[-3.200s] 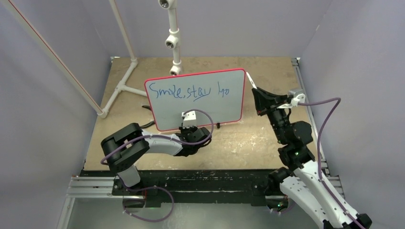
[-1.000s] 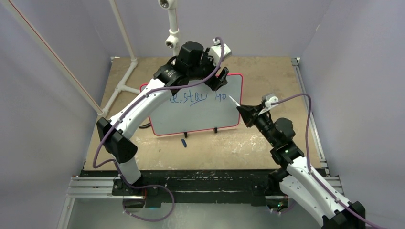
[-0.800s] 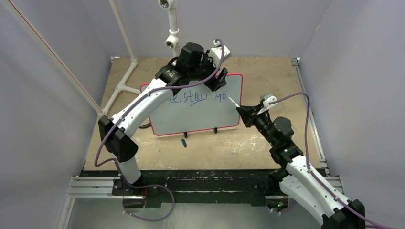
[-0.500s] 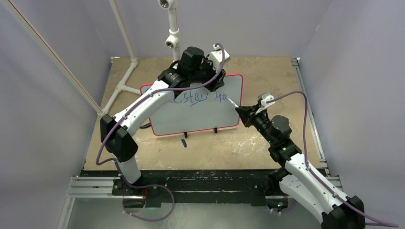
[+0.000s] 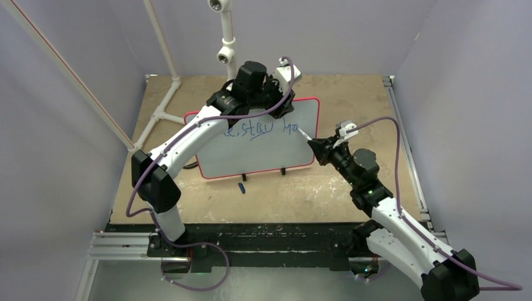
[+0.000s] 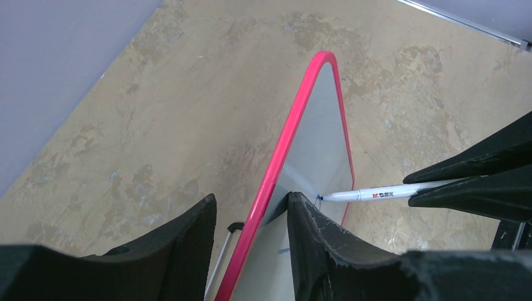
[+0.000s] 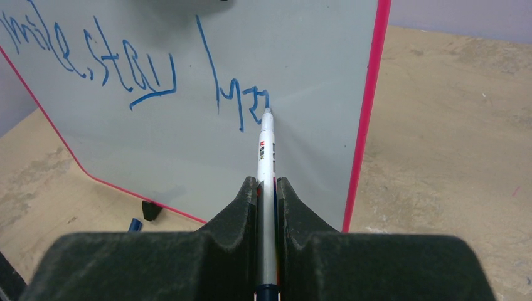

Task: Write a sentence on the whiteboard
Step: Hold the whiteboard at the center of the board, then write a sentence on the whiteboard.

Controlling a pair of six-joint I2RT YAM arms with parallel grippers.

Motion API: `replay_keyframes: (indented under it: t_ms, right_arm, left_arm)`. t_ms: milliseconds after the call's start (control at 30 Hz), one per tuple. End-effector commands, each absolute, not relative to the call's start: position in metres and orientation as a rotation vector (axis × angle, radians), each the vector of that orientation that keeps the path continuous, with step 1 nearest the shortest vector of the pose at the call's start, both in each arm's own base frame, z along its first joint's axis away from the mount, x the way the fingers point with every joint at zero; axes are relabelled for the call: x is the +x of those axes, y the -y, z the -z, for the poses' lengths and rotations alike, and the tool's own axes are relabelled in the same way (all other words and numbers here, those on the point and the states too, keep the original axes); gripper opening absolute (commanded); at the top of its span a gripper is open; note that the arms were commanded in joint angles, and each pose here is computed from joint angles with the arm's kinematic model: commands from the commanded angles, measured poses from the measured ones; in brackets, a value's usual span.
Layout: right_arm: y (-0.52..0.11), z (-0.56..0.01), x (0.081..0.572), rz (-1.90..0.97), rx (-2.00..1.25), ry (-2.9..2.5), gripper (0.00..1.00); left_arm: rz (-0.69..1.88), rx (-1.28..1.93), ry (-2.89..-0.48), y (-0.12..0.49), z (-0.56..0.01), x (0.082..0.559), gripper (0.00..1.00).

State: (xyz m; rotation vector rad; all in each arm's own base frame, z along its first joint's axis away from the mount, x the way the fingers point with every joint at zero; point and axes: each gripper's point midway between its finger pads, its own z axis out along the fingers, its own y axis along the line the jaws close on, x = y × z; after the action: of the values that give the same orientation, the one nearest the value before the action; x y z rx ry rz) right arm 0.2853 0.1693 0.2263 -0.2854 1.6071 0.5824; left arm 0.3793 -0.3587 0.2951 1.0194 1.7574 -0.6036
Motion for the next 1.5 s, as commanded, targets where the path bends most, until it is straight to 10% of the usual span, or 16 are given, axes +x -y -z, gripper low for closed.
replay_keyframes:
  t_ms: [0,767,1467]
  right_arm:
    - [-0.168,-0.262,0.295,-0.564,-0.268,-1.506,0.0]
    - [-0.173,-0.206,0.29,-0.584,-0.27,-1.739,0.0]
    - [-0.164,-0.276,0.285,-0.593,-0.221,-1.458,0.0]
  left_arm:
    - [0.626,1.022,-1.732,0.356,-0.304,0.372,0.42]
    - [0.64,1.002,-1.727,0.351,-0.307,0.377,0.41]
    - [0.65,0.994,-1.725,0.348,-0.308,0.378,0.41]
